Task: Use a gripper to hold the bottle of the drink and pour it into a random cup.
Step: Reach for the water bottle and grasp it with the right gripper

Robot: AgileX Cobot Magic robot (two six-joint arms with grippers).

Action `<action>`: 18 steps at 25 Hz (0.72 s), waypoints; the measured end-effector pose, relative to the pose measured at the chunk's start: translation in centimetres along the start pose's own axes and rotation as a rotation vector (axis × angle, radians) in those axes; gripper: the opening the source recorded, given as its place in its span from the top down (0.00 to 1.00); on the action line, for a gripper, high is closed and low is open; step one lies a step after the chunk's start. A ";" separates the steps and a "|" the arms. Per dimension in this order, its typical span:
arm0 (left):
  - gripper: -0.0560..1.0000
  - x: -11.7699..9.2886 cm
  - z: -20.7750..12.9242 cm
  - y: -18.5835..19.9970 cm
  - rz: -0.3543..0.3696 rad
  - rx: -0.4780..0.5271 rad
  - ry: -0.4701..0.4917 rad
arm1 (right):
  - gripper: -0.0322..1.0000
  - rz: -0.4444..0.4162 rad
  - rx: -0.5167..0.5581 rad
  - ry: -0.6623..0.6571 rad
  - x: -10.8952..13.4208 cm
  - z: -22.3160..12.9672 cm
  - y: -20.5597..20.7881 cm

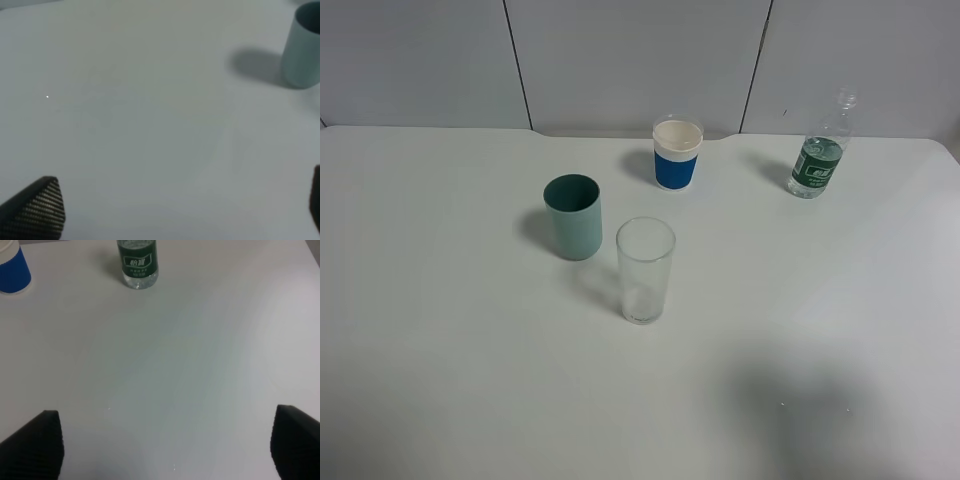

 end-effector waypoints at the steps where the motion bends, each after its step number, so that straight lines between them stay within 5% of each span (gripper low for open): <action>1: 0.01 0.0 0.0 0.0 0.003 0.001 0.001 | 0.18 0.000 0.000 0.000 0.0 0.0 0.0; 8: 0.01 0.3 -0.1 0.0 0.092 0.029 0.048 | 0.18 0.000 0.000 0.000 0.0 0.0 0.0; 18: 0.01 0.3 -0.1 0.0 0.099 0.032 0.052 | 0.18 0.000 0.000 0.000 0.0 0.0 0.0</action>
Point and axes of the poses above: a point on each arm's last joint axis where the gripper is mounted, y pointing back along that axis away from the gripper, x along the wrist's bending axis when the last joint is at zero, z = x × y, the point moved 4 cm from there along -y, pointing out along that axis toward the gripper, and after that the axes turned 15 degrees about -y, right-handed, at the moved point
